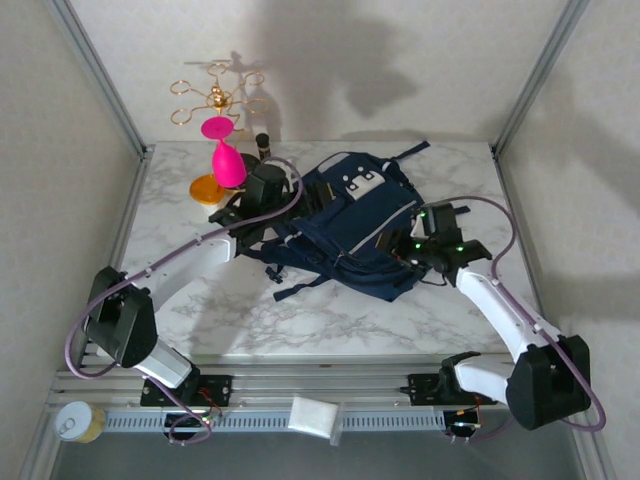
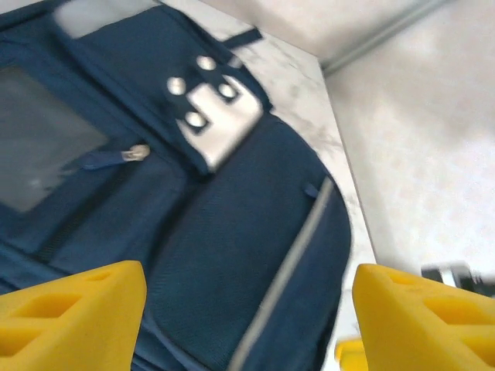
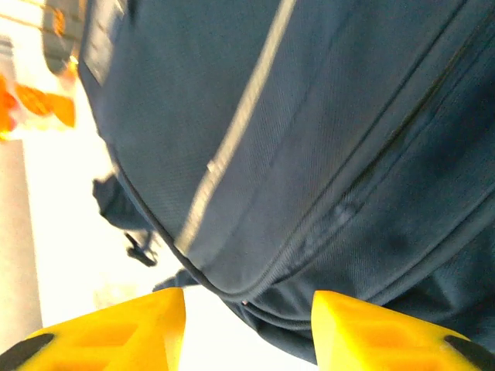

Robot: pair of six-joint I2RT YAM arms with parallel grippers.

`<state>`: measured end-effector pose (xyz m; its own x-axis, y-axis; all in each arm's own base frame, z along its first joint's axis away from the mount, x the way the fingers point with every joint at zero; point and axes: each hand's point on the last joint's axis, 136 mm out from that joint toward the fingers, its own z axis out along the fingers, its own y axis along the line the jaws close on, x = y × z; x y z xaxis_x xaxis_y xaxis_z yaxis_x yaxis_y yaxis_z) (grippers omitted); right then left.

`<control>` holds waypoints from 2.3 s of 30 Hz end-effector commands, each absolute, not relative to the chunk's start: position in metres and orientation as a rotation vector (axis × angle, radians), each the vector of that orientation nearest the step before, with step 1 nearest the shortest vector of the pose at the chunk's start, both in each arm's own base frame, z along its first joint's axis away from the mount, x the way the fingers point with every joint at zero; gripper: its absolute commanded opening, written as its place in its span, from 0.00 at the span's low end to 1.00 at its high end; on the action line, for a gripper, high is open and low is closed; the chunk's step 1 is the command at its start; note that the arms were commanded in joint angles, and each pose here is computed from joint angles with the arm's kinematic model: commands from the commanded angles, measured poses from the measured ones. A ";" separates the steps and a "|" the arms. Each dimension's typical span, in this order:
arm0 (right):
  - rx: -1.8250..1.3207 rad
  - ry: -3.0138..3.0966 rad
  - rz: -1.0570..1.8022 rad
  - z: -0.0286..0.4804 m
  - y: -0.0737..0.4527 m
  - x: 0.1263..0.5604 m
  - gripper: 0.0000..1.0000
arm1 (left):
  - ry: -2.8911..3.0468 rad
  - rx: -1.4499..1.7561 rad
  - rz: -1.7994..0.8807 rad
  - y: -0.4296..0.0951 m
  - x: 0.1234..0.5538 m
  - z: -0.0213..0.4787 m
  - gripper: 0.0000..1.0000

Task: Pack the student bag
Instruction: Zip the student bag at the center of the table.

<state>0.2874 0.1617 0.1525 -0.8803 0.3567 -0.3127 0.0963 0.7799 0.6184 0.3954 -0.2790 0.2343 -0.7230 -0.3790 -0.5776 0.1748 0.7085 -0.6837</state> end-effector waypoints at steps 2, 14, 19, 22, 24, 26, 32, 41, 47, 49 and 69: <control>0.367 2.525 0.838 0.140 0.164 0.308 0.48 | 2.252 -0.284 -0.974 -0.275 0.395 0.179 0.71; 0.245 2.500 0.693 0.157 0.135 0.351 0.51 | 2.265 -0.232 -1.102 -0.336 0.397 0.125 0.65; 0.338 2.595 0.539 0.151 0.140 0.304 0.53 | 2.262 -0.248 -1.112 -0.334 0.395 0.126 0.64; 0.333 2.636 0.499 0.146 0.165 0.279 0.54 | 2.259 -0.276 -1.138 -0.328 0.393 0.129 0.64; 0.313 2.653 0.461 0.142 0.182 0.268 0.54 | 2.236 -0.279 -1.175 -0.326 0.390 0.135 0.64; 0.286 2.653 0.431 0.140 0.206 0.262 0.53 | 2.227 -0.281 -1.185 -0.322 0.388 0.140 0.64; 0.293 2.631 0.418 0.122 0.266 0.270 0.52 | 2.214 -0.336 -1.146 -0.298 0.390 0.145 0.64; 0.436 2.560 0.260 0.090 0.282 0.304 0.44 | 2.219 -0.410 -1.048 -0.252 0.388 0.137 0.66; 0.472 2.504 0.071 0.080 0.266 0.319 0.41 | 2.247 -0.408 -1.004 -0.242 0.386 0.130 0.67; 0.472 2.493 0.038 0.078 0.263 0.323 0.38 | 2.250 -0.410 -1.007 -0.241 0.387 0.130 0.67; 0.466 2.504 0.086 0.078 0.253 0.324 0.14 | 2.257 -0.432 -1.051 -0.244 0.383 0.126 0.68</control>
<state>0.3150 0.2621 0.0631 -0.8051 0.3363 -0.4886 0.3081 0.9410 0.1401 0.3872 -0.2462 0.1221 -0.7622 -0.5122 -0.3959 -0.0381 0.6460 -0.7624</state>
